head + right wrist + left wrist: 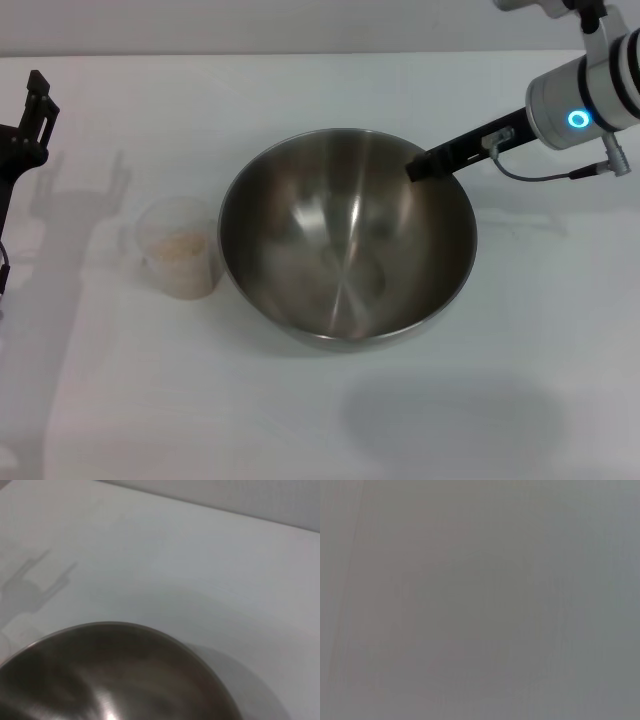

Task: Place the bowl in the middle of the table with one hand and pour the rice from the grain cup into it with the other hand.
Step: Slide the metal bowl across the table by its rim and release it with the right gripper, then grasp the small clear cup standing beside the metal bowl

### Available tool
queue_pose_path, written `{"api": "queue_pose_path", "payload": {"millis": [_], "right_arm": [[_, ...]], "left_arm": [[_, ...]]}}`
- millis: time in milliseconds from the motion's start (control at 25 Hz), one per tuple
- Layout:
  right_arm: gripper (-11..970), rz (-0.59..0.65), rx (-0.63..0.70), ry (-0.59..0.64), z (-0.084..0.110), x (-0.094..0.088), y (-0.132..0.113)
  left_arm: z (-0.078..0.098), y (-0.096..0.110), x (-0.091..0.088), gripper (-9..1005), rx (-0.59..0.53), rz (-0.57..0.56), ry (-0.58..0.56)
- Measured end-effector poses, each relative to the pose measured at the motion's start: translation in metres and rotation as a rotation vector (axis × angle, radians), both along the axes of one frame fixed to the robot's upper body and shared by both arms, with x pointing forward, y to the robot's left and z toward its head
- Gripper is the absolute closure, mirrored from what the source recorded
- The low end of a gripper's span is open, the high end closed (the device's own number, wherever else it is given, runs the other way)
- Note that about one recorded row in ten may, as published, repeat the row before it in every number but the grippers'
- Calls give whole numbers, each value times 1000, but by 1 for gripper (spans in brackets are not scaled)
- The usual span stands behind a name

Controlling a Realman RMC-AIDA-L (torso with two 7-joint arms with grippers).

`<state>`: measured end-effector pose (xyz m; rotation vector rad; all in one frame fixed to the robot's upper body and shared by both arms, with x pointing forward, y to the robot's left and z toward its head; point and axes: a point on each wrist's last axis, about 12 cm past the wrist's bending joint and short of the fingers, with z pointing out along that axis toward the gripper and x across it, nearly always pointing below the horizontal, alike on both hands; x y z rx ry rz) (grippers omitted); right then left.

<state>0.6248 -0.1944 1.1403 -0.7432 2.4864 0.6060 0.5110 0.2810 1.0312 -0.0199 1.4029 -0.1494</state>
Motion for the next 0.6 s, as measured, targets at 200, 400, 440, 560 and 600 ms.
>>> {"api": "queue_pose_path", "payload": {"millis": [200,400,440,560,600], "right_arm": [[770,37,-20,-34,6,1,7],[671,61,-37,-92,19,-1,10],[651,62,-43,-110,23,-1,9],[592,62,-57,-164,34,-1,7],[575,63,-58,-185,38,0,7]], "left_arm": [[0,0,-1,318,0,1,1],[-1,1,-3,320,-3,6,0],[-1,2,-4,321,-3,7,1],[-2,3,-6,322,-3,10,4],[-3,3,-6,322,-3,10,5]]}}
